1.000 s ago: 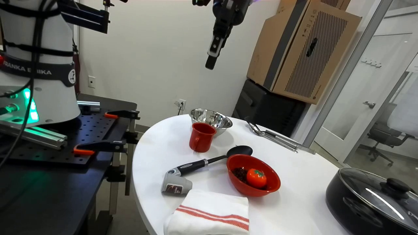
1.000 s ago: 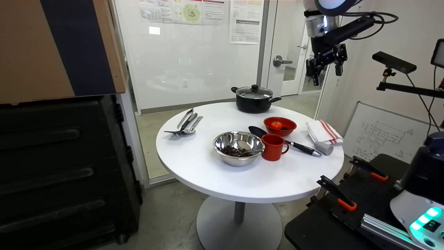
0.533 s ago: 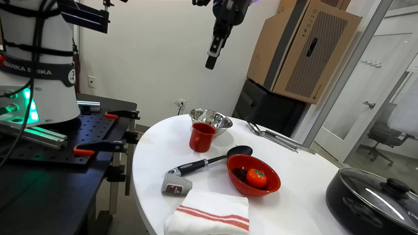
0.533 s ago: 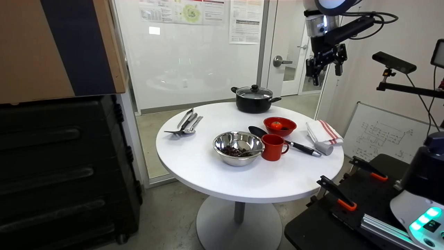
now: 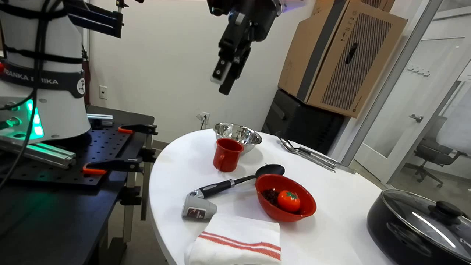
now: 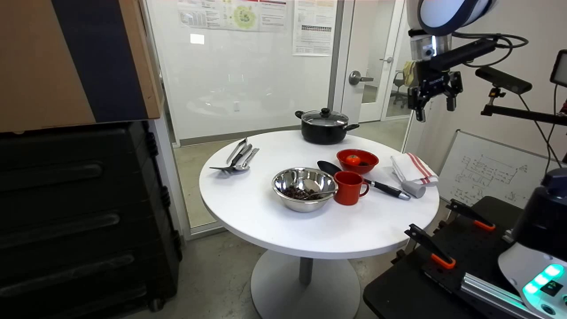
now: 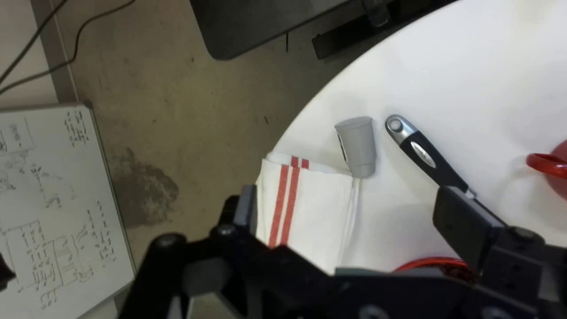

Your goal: Move the grey object backward

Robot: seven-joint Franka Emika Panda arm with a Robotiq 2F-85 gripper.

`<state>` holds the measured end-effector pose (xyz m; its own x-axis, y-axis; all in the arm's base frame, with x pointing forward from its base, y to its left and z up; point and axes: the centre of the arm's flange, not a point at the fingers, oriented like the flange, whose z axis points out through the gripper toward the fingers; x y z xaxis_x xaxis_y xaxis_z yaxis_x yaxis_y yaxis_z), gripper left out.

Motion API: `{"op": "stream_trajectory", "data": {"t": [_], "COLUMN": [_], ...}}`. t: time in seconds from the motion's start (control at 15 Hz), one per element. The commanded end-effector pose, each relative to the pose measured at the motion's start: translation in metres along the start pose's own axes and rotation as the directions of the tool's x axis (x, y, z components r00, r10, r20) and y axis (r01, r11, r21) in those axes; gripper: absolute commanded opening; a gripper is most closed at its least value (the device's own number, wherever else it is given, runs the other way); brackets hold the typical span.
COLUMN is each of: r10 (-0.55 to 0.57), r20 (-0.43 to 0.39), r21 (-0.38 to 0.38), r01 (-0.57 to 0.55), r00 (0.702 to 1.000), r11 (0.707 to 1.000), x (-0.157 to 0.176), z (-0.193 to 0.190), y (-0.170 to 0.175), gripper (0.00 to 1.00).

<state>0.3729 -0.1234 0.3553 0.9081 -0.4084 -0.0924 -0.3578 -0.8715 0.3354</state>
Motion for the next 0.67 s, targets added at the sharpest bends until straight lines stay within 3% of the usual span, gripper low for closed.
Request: {"op": "stream_trajectory", "data": {"t": [0.0,0.33,0.47,0.53,0.6], "r10": [0.066,0.135,0.137,0.128,0.127], "r20": [0.069,0.138,0.134,0.148,0.151], "r21": [0.041,0.047,0.021,0.052,0.046], "r01": [-0.069,-0.143,-0.142,-0.137,-0.135], "r00": [0.995,0.981,0.981,0.981,0.980], "r11": [0.997,0.989,0.990,0.989,0.990], "x": [0.011,0.029,0.036,0.017,0.022], "z": [0.056,0.123,0.122,0.118,0.121], "y": [0.032,0.043,0.038,0.042,0.040], "gripper": [1.00,1.00,1.00,1.00,1.00]}}
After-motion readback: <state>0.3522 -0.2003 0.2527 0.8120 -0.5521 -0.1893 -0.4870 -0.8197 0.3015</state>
